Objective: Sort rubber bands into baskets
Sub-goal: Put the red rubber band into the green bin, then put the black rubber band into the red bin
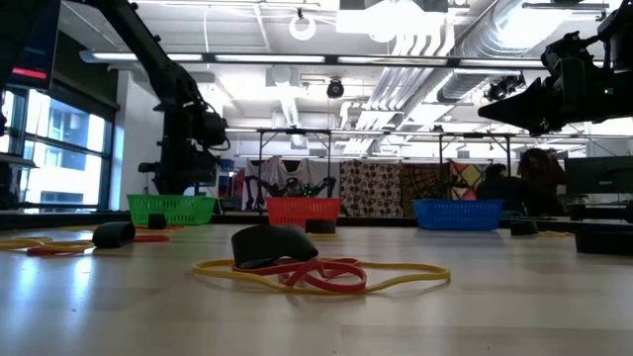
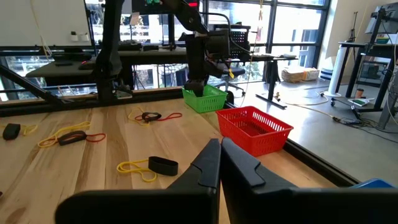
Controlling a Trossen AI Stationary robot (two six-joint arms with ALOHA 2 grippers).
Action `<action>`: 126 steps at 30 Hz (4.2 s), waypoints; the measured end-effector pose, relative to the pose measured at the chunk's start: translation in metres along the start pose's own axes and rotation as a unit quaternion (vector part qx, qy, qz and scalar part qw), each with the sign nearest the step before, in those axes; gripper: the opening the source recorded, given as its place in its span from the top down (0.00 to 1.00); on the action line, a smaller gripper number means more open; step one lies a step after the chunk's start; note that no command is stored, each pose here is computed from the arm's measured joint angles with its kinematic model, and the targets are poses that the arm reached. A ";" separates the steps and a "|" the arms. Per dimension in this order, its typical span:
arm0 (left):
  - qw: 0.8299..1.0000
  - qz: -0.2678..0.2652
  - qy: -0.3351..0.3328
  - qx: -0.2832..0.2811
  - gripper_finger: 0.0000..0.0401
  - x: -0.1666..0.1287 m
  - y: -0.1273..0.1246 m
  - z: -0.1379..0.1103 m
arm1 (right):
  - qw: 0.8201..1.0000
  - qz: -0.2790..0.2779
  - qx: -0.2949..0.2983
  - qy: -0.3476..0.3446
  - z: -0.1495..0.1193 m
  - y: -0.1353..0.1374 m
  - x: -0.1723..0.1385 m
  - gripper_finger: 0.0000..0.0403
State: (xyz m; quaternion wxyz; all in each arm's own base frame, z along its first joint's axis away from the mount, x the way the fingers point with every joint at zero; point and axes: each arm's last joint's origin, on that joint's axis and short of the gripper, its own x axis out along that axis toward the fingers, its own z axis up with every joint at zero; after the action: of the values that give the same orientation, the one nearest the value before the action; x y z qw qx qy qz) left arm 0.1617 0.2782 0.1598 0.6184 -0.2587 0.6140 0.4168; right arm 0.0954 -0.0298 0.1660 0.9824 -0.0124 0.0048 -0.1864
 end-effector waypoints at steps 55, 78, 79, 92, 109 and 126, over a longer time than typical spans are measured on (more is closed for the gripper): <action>0.787 -0.211 -0.561 0.144 0.95 -0.108 -0.126 -0.157 | 1.000 0.000 0.000 0.000 0.000 0.000 0.000 1.00; 0.649 -0.321 -0.626 0.289 0.95 -0.127 -0.173 -0.219 | 1.000 0.000 0.010 0.000 0.000 0.000 0.000 1.00; 0.650 -0.315 -0.624 0.299 0.95 -0.125 -0.173 -0.220 | 1.000 0.000 0.015 0.000 0.000 0.000 0.000 1.00; 0.664 -0.306 -0.588 0.347 0.98 -0.106 -0.186 -0.212 | 0.998 0.008 0.058 -0.031 0.006 0.000 0.000 1.00; 0.610 -0.364 -0.618 0.336 1.00 -0.096 -0.181 -0.213 | 0.989 0.122 0.056 -0.065 0.016 0.014 0.007 1.00; 0.601 -0.384 -0.638 0.290 1.00 -0.080 -0.170 -0.222 | 0.964 0.235 0.053 0.112 0.061 0.061 0.022 0.98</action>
State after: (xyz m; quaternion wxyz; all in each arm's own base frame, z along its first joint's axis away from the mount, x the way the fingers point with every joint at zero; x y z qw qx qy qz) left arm 0.1906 -0.0102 0.1808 0.9985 0.0540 -0.0045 0.0001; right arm 0.1391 0.0200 0.2250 0.9910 0.0625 0.1078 0.0492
